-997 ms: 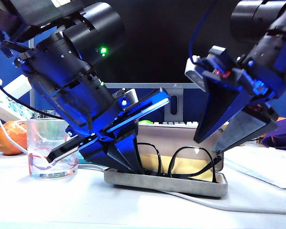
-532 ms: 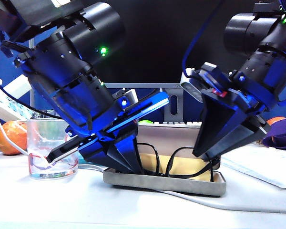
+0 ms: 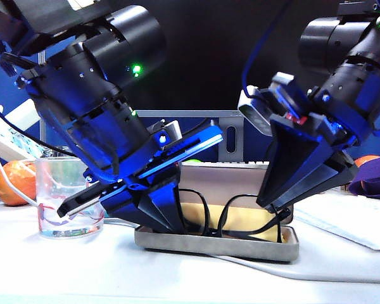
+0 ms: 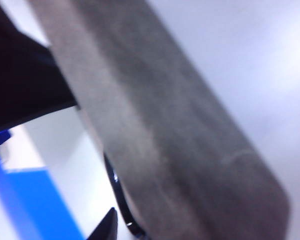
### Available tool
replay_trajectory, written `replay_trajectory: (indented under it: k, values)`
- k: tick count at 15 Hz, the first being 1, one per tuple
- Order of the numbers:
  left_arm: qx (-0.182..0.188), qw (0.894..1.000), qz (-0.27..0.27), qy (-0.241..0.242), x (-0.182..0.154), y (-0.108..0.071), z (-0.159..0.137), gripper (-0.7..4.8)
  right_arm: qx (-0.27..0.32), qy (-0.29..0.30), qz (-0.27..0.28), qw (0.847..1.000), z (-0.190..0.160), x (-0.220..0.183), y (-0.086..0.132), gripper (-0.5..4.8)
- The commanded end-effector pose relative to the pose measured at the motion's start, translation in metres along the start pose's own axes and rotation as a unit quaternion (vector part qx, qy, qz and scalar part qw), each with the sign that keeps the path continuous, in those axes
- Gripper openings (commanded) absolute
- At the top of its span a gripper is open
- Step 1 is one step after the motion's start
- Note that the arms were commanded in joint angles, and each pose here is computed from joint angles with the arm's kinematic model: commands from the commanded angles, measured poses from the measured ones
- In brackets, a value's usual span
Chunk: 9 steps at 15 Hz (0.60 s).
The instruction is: Pick up the glasses, fold the temples of the glasses, place the glasses into the glasses case, and finally close the glasses case.
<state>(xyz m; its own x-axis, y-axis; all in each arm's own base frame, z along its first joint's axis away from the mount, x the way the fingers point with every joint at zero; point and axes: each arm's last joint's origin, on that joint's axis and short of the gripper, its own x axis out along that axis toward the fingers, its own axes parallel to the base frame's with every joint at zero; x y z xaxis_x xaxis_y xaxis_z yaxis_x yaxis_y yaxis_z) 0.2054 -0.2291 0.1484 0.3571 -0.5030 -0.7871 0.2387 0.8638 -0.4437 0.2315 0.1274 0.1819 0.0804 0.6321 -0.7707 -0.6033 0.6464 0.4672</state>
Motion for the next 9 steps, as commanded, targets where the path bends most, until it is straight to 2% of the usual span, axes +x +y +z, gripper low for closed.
replay_trajectory:
  k: [1,6,7,8,9]
  values:
    - [0.002,1.000,0.006,0.006,-0.0001,0.0008,-0.0016,-0.03,-0.019,-0.027,-0.008,0.999,0.0062,-0.0011,0.0001,1.28]
    - [0.002,1.000,0.006,0.006,-0.0002,0.0009,-0.0015,-0.03,-0.018,-0.028,-0.008,0.999,0.0064,-0.0009,0.0000,1.38]
    - [0.002,1.000,0.006,0.005,-0.0002,0.0009,-0.0014,-0.03,-0.018,-0.028,-0.008,0.999,0.0065,-0.0010,0.0000,1.11]
    - [0.002,1.000,0.006,0.006,-0.0002,0.0009,-0.0015,-0.03,-0.018,-0.028,-0.008,0.999,0.0064,-0.0009,0.0000,-0.05]
    - [0.002,1.000,0.006,0.006,-0.0002,0.0009,-0.0015,-0.04,-0.019,-0.029,-0.006,0.999,0.0068,-0.0010,0.0001,-0.01]
